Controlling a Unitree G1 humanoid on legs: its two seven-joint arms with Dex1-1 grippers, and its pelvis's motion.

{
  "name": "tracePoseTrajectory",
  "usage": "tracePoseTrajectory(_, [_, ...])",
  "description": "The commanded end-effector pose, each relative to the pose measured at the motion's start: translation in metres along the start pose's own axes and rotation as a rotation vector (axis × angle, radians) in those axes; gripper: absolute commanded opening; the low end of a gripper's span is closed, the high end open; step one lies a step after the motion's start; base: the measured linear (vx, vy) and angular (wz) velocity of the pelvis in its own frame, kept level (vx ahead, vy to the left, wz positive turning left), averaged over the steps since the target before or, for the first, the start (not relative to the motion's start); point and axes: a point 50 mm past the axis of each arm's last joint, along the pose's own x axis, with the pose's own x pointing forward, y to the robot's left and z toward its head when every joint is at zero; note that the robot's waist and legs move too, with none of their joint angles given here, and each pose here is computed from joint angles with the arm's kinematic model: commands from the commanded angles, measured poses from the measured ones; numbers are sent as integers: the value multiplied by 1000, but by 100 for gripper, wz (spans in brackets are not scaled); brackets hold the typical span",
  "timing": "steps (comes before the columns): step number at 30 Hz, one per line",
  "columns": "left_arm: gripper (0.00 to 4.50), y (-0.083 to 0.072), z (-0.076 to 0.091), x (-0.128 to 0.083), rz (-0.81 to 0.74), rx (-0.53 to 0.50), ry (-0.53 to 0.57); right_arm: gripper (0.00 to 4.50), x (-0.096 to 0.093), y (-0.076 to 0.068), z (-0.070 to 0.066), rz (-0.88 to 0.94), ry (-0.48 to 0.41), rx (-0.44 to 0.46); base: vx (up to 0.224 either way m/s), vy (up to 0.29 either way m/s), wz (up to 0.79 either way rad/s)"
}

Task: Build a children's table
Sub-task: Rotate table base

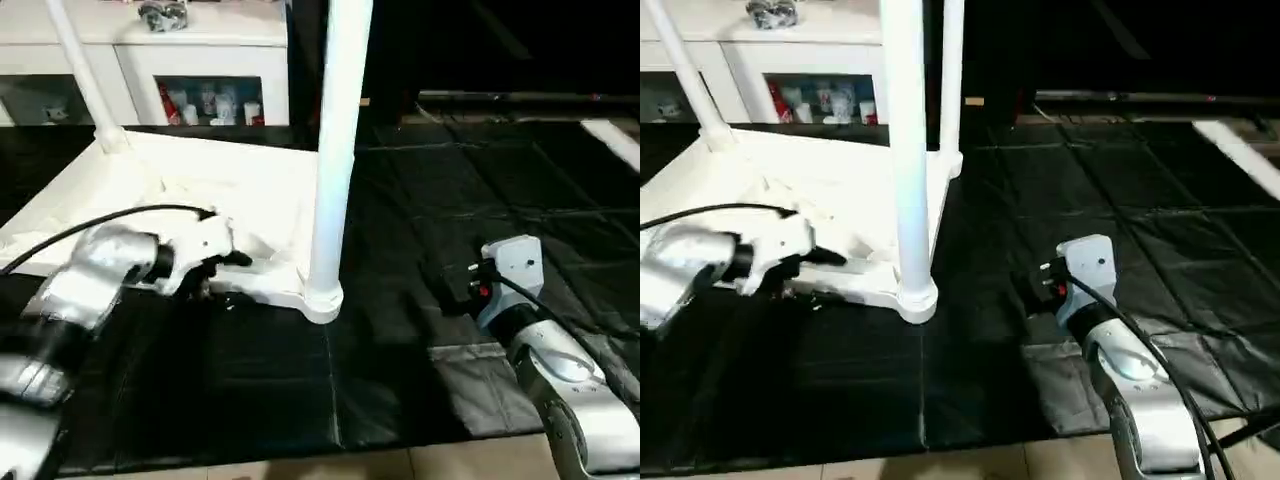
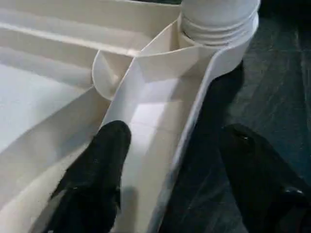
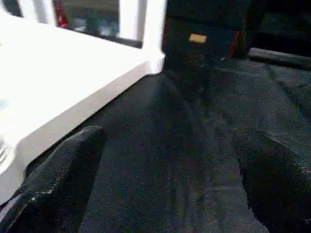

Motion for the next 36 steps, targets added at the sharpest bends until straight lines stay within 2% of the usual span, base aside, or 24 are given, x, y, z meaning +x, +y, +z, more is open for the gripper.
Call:
tracePoseTrajectory(1, [305,2,-1,5,-52,4,36,450,-2,2,3,-1,-13,-8,0,0,0])
tracePoseTrajectory(3, [282,3,-2,7,-73,4,47,450,-3,2,2,-2,-12,-4,0,0,0])
tracePoseTrajectory(6, [271,3,-4,12,-119,-3,85,450,-3,3,2,-2,-11,-7,0,0,0])
tracePoseTrajectory(7, [251,4,-3,15,-122,1,92,450,-2,3,2,-2,-13,-7,0,0,0])
tracePoseTrajectory(12, [228,11,0,23,-91,21,105,450,-1,4,4,2,-21,-6,0,0,0])
tracePoseTrajectory(13, [208,12,-1,24,-83,29,120,450,-3,6,4,35,-20,-6,0,0,0])
tracePoseTrajectory(17, [196,13,-2,24,-84,35,139,450,-5,11,4,110,-14,-5,0,0,0])
tracePoseTrajectory(18, [192,13,-3,24,-85,37,150,450,-11,18,4,237,7,-1,0,0,0])
tracePoseTrajectory(19, [178,13,-3,24,-85,36,151,450,-12,19,4,251,10,-1,0,0,0])
tracePoseTrajectory(20, [166,13,-3,24,-99,20,146,450,-26,23,4,438,58,-25,0,0,0])
tracePoseTrajectory(23, [146,14,-2,25,-122,-18,135,450,-40,20,4,583,121,-63,0,0,0])
tracePoseTrajectory(29, [95,13,-4,28,-117,-92,154,450,-41,7,9,600,148,-102,0,0,0])
tracePoseTrajectory(36, [50,11,4,48,-71,-273,51,450,-36,3,13,598,147,-116,0,0,0])
